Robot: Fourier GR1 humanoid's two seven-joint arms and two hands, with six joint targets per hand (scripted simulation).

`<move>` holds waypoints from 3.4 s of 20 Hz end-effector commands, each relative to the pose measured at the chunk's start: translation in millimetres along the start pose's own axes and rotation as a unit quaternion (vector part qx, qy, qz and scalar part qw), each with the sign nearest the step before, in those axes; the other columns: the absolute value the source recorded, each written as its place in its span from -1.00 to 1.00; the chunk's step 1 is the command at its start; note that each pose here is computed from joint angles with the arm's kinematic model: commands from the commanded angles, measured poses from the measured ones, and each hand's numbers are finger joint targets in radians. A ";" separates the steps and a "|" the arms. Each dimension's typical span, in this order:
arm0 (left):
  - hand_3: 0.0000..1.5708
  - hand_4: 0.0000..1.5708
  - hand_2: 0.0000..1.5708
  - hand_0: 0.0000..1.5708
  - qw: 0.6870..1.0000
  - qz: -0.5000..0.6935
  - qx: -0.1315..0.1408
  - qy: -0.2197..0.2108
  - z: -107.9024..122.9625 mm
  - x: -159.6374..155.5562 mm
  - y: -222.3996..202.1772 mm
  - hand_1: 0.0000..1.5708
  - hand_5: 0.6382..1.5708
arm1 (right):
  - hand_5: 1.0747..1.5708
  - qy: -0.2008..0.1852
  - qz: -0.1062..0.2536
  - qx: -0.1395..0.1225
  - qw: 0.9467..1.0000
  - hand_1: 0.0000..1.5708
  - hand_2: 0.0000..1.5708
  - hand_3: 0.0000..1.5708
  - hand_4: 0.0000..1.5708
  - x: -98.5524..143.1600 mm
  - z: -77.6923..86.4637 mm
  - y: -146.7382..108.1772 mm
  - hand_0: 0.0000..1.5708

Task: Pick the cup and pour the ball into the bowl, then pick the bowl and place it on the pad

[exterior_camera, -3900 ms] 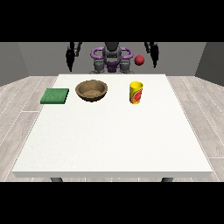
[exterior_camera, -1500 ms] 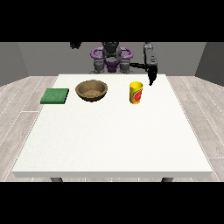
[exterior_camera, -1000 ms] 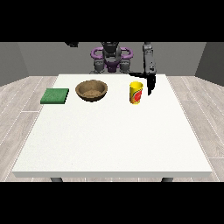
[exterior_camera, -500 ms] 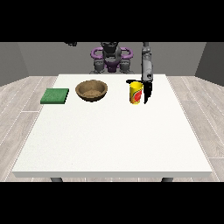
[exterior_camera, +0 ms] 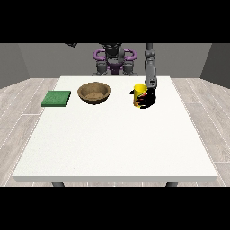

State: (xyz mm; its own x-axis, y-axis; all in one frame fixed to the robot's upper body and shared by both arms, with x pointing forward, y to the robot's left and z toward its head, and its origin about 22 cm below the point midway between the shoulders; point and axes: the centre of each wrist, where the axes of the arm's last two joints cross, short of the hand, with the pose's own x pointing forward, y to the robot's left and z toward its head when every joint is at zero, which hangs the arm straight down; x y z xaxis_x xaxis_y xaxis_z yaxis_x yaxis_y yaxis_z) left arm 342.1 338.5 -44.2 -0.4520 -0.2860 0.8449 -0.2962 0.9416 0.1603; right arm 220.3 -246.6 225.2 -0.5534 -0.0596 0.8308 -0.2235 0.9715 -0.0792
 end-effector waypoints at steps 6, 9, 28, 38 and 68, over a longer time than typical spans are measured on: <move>1.00 0.39 1.00 0.70 0.994 -0.099 -0.045 0.032 3.4 -0.7 -24.4 0.70 0.84 | 0.95 0.072 -0.027 -0.035 0.996 -1.00 -1.00 -1.00 -0.85 -19.5 7.5 -39.9 -1.00; 1.00 0.42 1.00 0.72 0.986 -0.145 -0.069 0.034 -21.3 12.1 -38.7 0.72 0.85 | 0.95 0.088 -0.027 -0.039 0.995 -1.00 -1.00 -1.00 -0.76 -35.1 11.0 -48.2 -1.00; 1.00 0.07 1.00 0.73 0.889 -0.450 -0.059 -0.059 -81.5 55.8 -127.6 0.73 0.99 | 0.97 0.090 -0.027 -0.035 0.995 -1.00 -1.00 -1.00 -0.57 -57.8 -8.6 -38.4 -1.00; 0.82 0.25 0.82 0.69 0.759 -0.608 -0.182 -0.147 -68.3 68.1 -195.5 0.69 0.81 | 0.98 0.138 -0.030 -0.038 0.989 -1.00 -1.00 -1.00 -0.52 -100.3 -5.9 -30.9 -1.00; 1.00 0.19 1.00 0.54 0.889 -0.453 -0.070 -0.009 -43.6 49.4 -140.7 0.54 1.00 | 0.98 0.181 -0.022 -0.090 0.979 -1.00 -1.00 -1.00 -0.49 -117.8 43.9 -61.4 -1.00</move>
State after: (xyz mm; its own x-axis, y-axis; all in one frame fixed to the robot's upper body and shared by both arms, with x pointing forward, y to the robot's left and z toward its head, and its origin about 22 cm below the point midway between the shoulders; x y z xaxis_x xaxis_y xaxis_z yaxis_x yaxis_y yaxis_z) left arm 412.1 161.2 14.5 -0.1396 -0.9787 0.1505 -0.3803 0.1933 0.9044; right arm 271.2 -310.5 101.4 -0.1803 -0.0478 0.9824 -0.0663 0.9971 0.0363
